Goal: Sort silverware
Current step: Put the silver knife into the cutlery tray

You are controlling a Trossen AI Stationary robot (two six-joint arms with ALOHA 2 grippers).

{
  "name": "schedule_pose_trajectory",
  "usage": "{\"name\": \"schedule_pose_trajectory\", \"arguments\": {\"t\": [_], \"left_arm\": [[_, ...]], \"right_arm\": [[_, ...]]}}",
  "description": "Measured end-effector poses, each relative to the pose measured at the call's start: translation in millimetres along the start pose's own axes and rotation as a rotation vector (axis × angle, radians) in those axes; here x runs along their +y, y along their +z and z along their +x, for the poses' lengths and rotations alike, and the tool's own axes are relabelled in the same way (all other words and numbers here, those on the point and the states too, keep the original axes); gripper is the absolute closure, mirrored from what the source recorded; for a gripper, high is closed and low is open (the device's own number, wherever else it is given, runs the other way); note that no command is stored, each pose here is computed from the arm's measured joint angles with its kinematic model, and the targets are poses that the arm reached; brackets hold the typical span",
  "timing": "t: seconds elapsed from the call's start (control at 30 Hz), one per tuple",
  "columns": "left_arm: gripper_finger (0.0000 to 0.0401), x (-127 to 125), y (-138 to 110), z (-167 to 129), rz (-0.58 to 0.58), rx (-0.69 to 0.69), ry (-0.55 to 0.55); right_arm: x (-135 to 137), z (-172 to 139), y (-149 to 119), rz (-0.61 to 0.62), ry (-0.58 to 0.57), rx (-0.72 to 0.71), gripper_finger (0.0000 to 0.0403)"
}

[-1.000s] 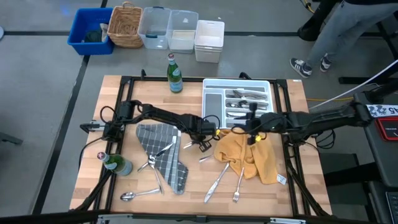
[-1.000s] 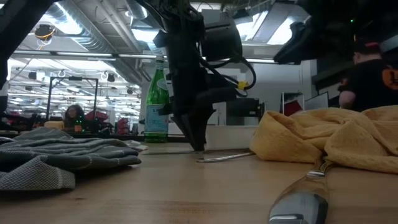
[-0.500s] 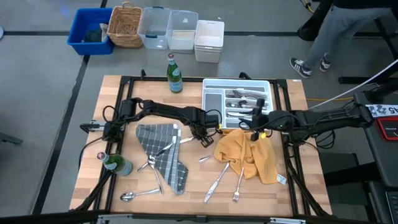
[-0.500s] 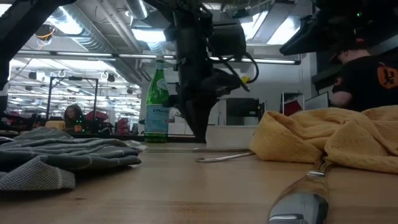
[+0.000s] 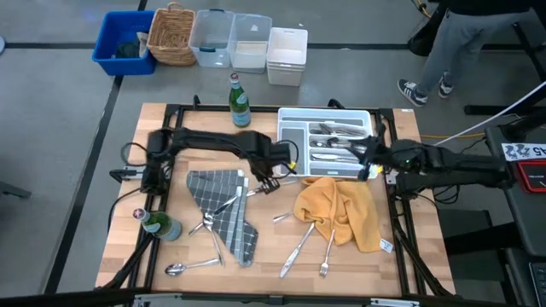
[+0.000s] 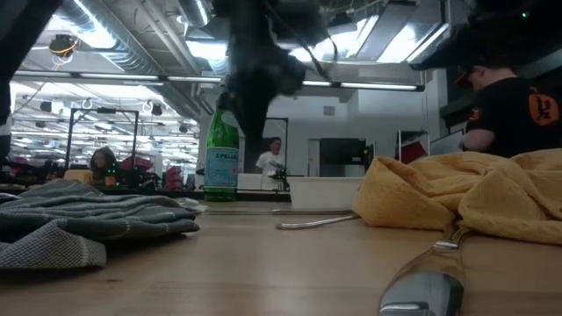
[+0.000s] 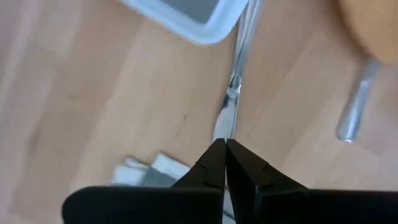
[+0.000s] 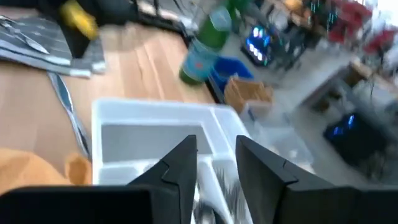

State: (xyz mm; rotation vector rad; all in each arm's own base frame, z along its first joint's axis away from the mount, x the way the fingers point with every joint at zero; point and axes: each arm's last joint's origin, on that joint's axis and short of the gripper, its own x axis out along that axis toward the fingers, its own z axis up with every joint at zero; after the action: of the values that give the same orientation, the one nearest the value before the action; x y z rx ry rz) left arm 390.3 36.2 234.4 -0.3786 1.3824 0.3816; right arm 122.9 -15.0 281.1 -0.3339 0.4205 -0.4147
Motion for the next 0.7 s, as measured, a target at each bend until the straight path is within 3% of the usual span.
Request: {"name": "schedule_pose_trajectory", "arguments": {"t": [0.13,0.23,0.33,0.47,0.53,0.7], "left_arm": [[0.0399,20,-18,-20,0.041,-0.084,-0.023],[0.04,34,-36,-10,0.003,-0.16,-0.046],[0.0398,41,-50,17,-0.097,-0.269,-0.099],[0.039,39,-48,41,-0.272,-0.448,-0.248],[0.0383,36,-47,48,-0.25,-0.473,-0.287],[0.0343,26,-50,59,-0.119,-0.45,-0.263]], "right_arm": [[-6,-6,-9,0.124,0.038,0.004,0.0288],[-5,-7,-14,0.161,0.091,-0.012,0.0288],[-3,-3,-20,0.163,0.096,0.003,0.0288],[-1,5,-20,0.17,0.088,-0.015,0.0288],[1,10,-19,0.175,0.085,-0.029,0.0288],[5,24,-13,0.175,0.084,-0.039,0.0288]]}}
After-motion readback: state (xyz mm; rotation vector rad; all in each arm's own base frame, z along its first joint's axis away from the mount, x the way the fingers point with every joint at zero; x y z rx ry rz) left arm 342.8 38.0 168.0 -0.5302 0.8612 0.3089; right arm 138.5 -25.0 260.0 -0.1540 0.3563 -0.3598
